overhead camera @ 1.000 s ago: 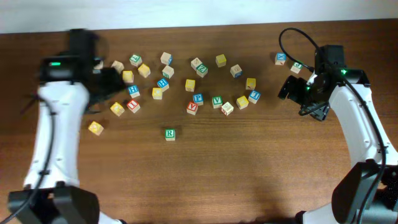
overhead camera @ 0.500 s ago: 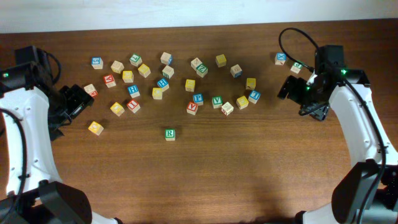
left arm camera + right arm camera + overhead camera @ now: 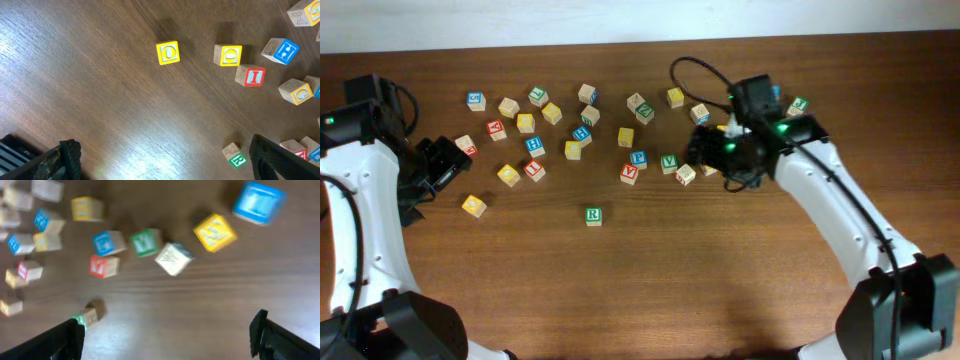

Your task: Spell out RSS

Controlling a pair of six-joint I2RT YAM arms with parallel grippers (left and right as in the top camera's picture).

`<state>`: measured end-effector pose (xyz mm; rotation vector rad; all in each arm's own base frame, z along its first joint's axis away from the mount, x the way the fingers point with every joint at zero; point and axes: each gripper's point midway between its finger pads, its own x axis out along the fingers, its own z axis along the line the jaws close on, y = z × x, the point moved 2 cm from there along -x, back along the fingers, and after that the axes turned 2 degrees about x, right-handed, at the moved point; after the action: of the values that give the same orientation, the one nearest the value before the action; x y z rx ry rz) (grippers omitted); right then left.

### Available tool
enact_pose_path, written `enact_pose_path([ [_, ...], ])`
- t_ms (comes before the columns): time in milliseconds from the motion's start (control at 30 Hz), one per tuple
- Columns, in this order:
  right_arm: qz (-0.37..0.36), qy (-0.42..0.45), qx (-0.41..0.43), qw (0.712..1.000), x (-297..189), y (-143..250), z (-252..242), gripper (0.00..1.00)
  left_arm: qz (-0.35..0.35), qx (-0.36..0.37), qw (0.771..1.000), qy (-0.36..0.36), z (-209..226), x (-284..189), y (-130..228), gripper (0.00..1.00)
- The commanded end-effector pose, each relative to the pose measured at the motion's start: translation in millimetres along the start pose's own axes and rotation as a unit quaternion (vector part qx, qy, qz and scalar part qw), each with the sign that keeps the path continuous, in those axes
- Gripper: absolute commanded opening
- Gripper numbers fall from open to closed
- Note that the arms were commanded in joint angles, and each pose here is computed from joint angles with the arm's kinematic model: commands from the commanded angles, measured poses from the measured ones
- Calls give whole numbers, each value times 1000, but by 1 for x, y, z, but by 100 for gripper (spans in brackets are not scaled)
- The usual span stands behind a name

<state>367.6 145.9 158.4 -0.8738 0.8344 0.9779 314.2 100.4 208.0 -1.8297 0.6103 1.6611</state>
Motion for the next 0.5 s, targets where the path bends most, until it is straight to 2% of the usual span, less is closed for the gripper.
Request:
enact_pose_path([
  [0,-8,8,-133,991,19,14,31,99,0,-5,1000,0,1,0,1,99],
  [33,-29,27,-143,989,19,11,32,98,0,-5,1000,0,1,0,1,99],
  [100,-43,-8,-169,985,23,11,55,98,1,-5,1000,0,1,0,1,99],
  [167,-41,-48,-287,956,38,23,83,98,0,-5,1000,0,1,0,1,99],
  [267,7,-89,-376,923,69,62,108,98,0,-5,1000,0,1,0,1,99],
  [333,24,-108,-409,906,95,86,125,98,0,-5,1000,0,1,0,1,99],
  [400,17,-118,-417,901,104,91,135,98,0,-5,1000,0,1,0,1,99],
  [467,-3,-102,-390,915,106,83,136,98,0,-5,1000,0,1,0,1,99],
])
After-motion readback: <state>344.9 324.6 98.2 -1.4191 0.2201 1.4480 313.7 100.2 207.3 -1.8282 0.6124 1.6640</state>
